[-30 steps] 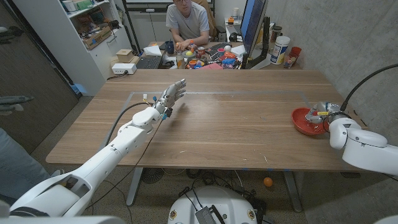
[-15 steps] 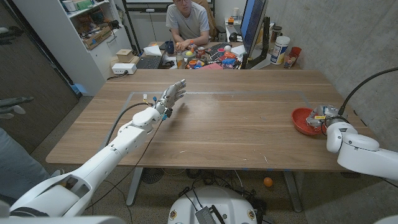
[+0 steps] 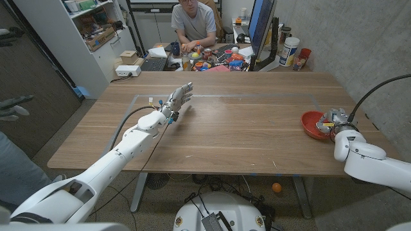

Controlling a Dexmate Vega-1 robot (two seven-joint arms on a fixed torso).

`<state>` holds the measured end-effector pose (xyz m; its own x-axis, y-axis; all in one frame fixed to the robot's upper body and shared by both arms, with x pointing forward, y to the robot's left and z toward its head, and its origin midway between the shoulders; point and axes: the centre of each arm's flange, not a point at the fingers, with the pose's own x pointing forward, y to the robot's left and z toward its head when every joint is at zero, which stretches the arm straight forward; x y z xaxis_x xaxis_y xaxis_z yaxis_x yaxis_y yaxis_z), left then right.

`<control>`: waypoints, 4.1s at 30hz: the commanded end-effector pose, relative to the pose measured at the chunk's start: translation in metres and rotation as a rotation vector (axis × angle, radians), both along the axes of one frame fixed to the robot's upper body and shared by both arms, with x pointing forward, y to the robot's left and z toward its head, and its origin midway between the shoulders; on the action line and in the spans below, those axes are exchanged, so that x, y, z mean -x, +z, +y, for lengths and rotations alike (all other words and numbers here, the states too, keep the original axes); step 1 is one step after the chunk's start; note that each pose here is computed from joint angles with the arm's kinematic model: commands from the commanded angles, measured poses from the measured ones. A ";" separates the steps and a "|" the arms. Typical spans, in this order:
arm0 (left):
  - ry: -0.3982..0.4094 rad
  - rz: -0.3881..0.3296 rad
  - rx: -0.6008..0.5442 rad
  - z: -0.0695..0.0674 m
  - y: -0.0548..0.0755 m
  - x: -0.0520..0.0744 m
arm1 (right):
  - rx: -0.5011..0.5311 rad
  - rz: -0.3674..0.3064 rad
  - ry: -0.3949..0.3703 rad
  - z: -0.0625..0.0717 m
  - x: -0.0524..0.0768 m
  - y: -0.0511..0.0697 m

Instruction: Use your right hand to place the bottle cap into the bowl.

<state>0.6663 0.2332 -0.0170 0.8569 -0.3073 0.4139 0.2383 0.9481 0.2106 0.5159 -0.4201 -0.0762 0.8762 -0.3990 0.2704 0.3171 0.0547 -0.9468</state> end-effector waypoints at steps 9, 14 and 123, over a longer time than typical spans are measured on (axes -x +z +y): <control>0.001 0.005 -0.001 -0.001 0.000 -0.001 | -0.005 0.000 0.008 0.001 -0.008 -0.002; -0.001 0.001 -0.003 -0.002 0.000 -0.001 | -0.007 0.031 0.009 -0.001 -0.011 0.001; 0.074 -0.111 -0.004 0.033 0.019 0.023 | -0.599 -0.680 0.862 0.081 -0.048 0.086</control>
<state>0.6488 0.2480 0.0045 0.8293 -0.2427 0.5033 0.1444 0.9633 0.2265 0.5457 -0.3692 0.0008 0.6817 -0.0522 0.7298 0.5258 0.7286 -0.4390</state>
